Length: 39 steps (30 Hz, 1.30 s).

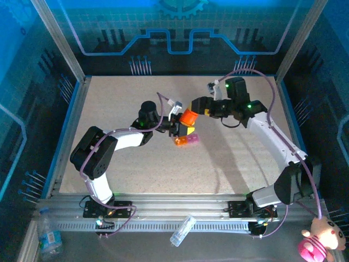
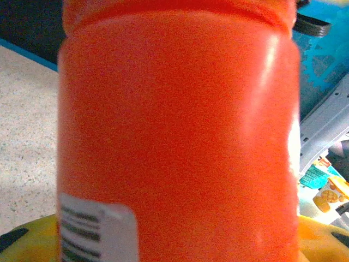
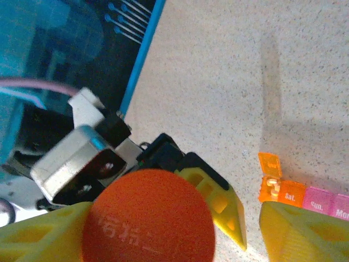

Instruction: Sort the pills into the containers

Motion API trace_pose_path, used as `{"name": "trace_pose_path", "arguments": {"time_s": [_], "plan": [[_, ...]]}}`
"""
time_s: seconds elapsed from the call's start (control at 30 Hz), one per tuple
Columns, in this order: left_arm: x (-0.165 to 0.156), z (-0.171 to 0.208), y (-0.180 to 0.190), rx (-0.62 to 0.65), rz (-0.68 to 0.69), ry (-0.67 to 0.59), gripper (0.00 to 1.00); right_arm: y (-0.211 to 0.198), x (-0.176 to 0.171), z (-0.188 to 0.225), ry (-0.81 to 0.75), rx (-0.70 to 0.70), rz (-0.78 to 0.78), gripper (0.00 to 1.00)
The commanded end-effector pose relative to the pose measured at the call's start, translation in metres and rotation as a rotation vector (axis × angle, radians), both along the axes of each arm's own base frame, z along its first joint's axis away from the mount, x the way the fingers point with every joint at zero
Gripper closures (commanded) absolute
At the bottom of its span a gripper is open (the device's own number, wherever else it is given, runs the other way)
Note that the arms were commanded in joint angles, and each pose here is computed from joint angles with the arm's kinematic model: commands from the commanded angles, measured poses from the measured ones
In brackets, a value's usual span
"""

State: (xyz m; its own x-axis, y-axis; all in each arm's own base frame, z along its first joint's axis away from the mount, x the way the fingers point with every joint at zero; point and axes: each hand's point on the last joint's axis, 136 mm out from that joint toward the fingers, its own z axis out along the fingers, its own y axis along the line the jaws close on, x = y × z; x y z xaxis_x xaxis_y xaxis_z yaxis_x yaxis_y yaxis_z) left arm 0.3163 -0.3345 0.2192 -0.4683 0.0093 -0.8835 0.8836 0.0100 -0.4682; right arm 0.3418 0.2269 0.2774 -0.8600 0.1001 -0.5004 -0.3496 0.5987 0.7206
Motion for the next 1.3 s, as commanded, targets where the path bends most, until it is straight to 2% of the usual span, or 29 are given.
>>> {"name": "trace_pose_path", "arguments": {"time_s": [0.0, 0.1, 0.33, 0.5, 0.7, 1.1, 1.2, 1.27], "plan": [[-0.002, 0.035, -0.001, -0.065, -0.007, -0.120, 1.00, -0.011, -0.004, 0.040, -0.097, 0.052, 0.105, 0.18], [-0.003, 0.037, -0.001, -0.067, -0.012, -0.122, 1.00, -0.012, -0.009, 0.051, -0.150, 0.053, 0.214, 0.17], [-0.004, 0.040, -0.002, -0.070, -0.020, -0.121, 1.00, -0.003, -0.011, 0.049, -0.256, -0.088, 0.392, 0.12], [-0.004, 0.040, -0.002, -0.071, -0.024, -0.117, 1.00, 0.006, -0.006, 0.040, -0.233, -0.134, 0.445, 0.12], [-0.004, 0.040, -0.001, -0.070, -0.022, -0.115, 1.00, 0.009, -0.003, 0.026, -0.195, -0.118, 0.466, 0.14], [-0.005, 0.040, -0.001, -0.069, -0.025, -0.115, 1.00, 0.016, -0.014, 0.008, -0.123, -0.047, 0.506, 0.40], [-0.005, 0.041, -0.001, -0.070, -0.024, -0.117, 1.00, 0.015, -0.013, 0.004, -0.111, -0.045, 0.489, 0.52], [-0.005, 0.040, -0.001, -0.069, -0.024, -0.116, 1.00, 0.014, -0.012, 0.001, -0.097, -0.044, 0.465, 0.56]]}}
